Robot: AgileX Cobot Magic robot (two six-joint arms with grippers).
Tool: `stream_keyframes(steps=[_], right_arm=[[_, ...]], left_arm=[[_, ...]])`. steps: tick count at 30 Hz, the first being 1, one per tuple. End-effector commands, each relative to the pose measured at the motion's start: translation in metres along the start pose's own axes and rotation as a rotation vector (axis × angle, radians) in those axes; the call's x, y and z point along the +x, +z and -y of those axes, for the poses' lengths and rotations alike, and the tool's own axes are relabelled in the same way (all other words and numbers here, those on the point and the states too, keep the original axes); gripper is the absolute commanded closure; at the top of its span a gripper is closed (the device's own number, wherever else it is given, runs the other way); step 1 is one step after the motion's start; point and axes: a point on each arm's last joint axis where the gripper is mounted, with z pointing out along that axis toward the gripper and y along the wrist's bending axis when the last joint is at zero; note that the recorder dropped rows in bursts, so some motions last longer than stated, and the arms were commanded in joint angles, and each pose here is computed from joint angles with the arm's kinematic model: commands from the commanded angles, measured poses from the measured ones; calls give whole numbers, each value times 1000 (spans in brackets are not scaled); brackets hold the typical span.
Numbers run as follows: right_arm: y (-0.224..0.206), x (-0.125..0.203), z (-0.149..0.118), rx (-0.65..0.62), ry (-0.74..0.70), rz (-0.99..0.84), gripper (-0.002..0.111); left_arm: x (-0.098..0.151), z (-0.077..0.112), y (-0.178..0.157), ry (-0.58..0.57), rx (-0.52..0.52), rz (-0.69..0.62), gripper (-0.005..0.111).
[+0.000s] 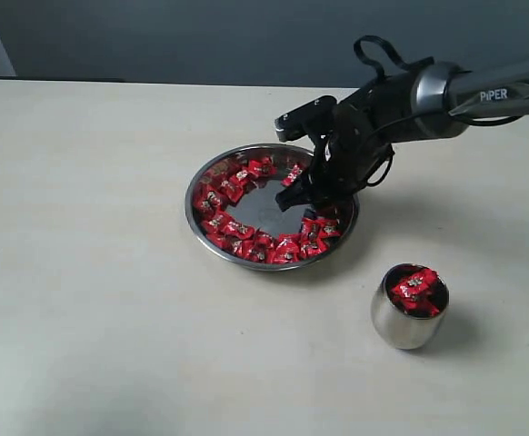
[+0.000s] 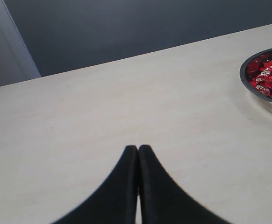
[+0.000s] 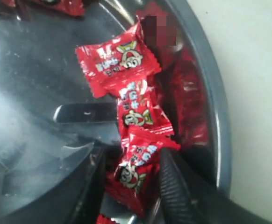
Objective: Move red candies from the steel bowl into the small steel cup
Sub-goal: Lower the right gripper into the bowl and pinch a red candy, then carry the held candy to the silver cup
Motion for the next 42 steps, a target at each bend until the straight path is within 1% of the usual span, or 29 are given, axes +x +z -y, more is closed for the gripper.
stream_keyframes(steps=[1, 2, 3, 4, 5, 11, 16, 19, 22, 24, 29, 35, 39, 42], right_arm=[[5, 2, 2, 4, -4, -13, 82], [3, 0, 2, 5, -4, -8, 92], [3, -1, 2, 5, -3, -5, 97], [1, -2, 2, 5, -3, 5, 105], [0, -3, 2, 5, -3, 8, 107], [-21, -12, 4, 3, 6, 72, 107], [-48, -20, 5, -23, 65, 120, 107], [-66, -20, 4, -50, 80, 126, 107], [-84, -13, 0, -69, 61, 136, 107], [-98, -2, -4, -75, 54, 138, 107], [-131, 39, -5, -88, 63, 163, 107], [-175, 89, -5, -121, 120, 224, 107], [-192, 118, -5, -131, 137, 245, 107], [-199, 134, -6, -142, 156, 225, 107]], left_arm=[[-1, 0, 0, -3, -1, 12, 106], [-1, 0, 0, -3, -1, 12, 106], [-1, 0, 0, -3, -1, 12, 106], [-1, 0, 0, -3, -1, 12, 106], [-1, 0, 0, -3, -1, 12, 106], [-1, 0, 0, -3, -1, 12, 106], [-1, 0, 0, -3, -1, 12, 106], [-1, 0, 0, -3, -1, 12, 106], [-1, 0, 0, -3, -1, 12, 106], [-1, 0, 0, -3, -1, 12, 106], [-1, 0, 0, -3, -1, 12, 106], [-1, 0, 0, -3, -1, 12, 106], [-1, 0, 0, -3, -1, 12, 106], [-1, 0, 0, -3, -1, 12, 106]])
